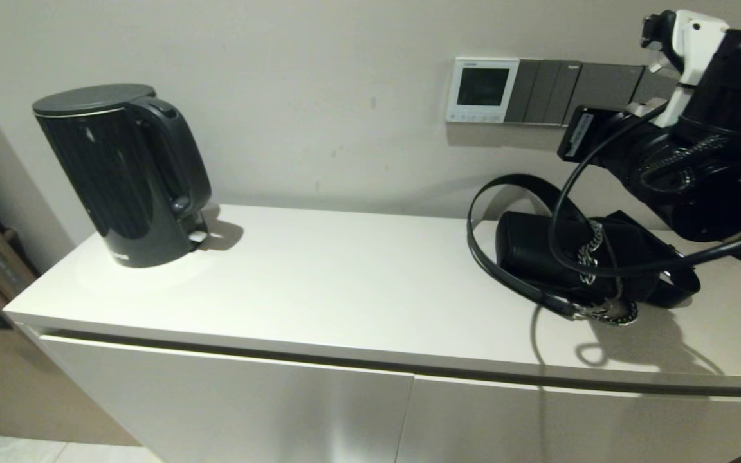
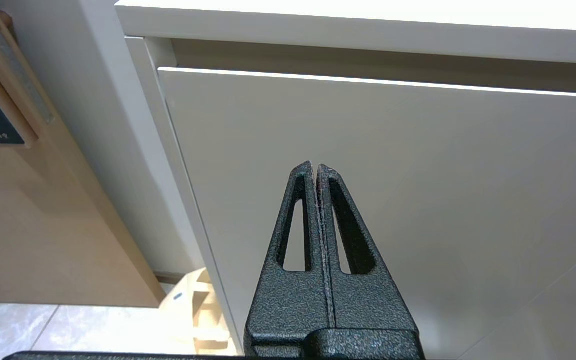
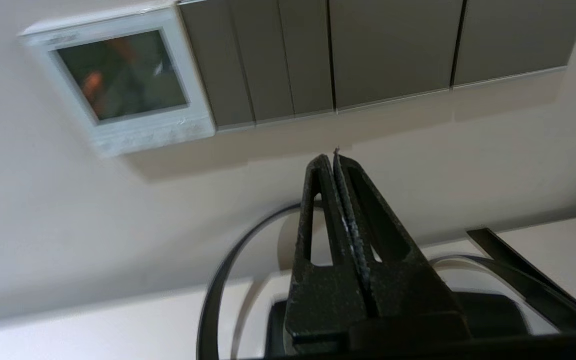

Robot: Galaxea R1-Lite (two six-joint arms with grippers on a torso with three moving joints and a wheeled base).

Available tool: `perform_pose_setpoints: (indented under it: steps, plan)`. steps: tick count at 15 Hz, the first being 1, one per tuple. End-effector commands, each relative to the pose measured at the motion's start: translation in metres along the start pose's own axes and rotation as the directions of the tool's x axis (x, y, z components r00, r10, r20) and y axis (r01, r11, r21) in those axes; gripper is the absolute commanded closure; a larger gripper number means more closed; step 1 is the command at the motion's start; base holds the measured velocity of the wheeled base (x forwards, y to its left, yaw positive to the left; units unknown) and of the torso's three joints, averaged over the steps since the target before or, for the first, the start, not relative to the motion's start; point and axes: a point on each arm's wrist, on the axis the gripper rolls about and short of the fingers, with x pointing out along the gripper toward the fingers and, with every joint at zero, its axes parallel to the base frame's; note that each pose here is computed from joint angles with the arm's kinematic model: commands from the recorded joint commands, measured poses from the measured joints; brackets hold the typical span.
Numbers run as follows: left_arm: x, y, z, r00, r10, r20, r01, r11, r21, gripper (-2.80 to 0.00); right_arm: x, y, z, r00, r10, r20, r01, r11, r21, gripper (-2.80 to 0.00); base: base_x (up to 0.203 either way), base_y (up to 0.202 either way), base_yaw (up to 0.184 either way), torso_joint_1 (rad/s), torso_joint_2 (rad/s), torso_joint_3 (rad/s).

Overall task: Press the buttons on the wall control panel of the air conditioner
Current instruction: Turn on the central air conditioner

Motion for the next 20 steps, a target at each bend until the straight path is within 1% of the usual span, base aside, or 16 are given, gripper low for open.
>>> perform_pose_setpoints:
  steps: [1, 4, 6, 8, 15, 17, 20]
  plan:
    - [0.0, 0.0, 0.0, 1.0, 0.001, -0.002, -0.001, 1.0, 0.0, 0.0, 0.018, 0.018, -0.02, 1.0, -0.012, -0.021, 0.012, 1.0, -0.015, 0.0, 0.0, 0.0, 0.0, 0.0, 0.0, 0.0]
    - [0.0, 0.0, 0.0, 1.0, 0.0, -0.002, 0.0, 1.0, 0.0, 0.0, 0.034, 0.034, -0.034, 1.0, -0.007, -0.03, 0.007, 1.0, -0.018, 0.0, 0.0, 0.0, 0.0, 0.0, 0.0, 0.0]
    - [0.0, 0.0, 0.0, 1.0, 0.0, -0.002, 0.0, 1.0, 0.0, 0.0, 0.039, 0.046, -0.034, 1.0, 0.008, -0.005, -0.008, 1.0, 0.002, 0.0, 0.0, 0.0, 0.0, 0.0, 0.0, 0.0]
    - [0.0, 0.0, 0.0, 1.0, 0.0, -0.002, 0.0, 1.0, 0.0, 0.0, 0.045, 0.051, -0.038, 1.0, 0.019, -0.001, -0.019, 1.0, 0.003, 0.0, 0.0, 0.0, 0.0, 0.0, 0.0, 0.0]
    - [0.0, 0.0, 0.0, 1.0, 0.0, -0.002, 0.0, 1.0, 0.0, 0.0, 0.053, 0.058, -0.04, 0.999, 0.035, 0.03, -0.036, 0.999, 0.024, 0.0, 0.0, 0.0, 0.0, 0.0, 0.0, 0.0]
    - [0.0, 0.0, 0.0, 1.0, 0.001, -0.002, -0.001, 1.0, 0.0, 0.0, 0.054, 0.059, -0.043, 0.998, 0.052, 0.027, -0.053, 0.998, 0.021, 0.0, 0.0, 0.0, 0.0, 0.0, 0.0, 0.0]
    - [0.0, 0.0, 0.0, 1.0, 0.001, -0.002, -0.001, 1.0, 0.0, 0.0, 0.059, 0.06, -0.048, 0.999, 0.048, 0.024, -0.049, 0.999, 0.017, 0.0, 0.0, 0.0, 0.0, 0.0, 0.0, 0.0]
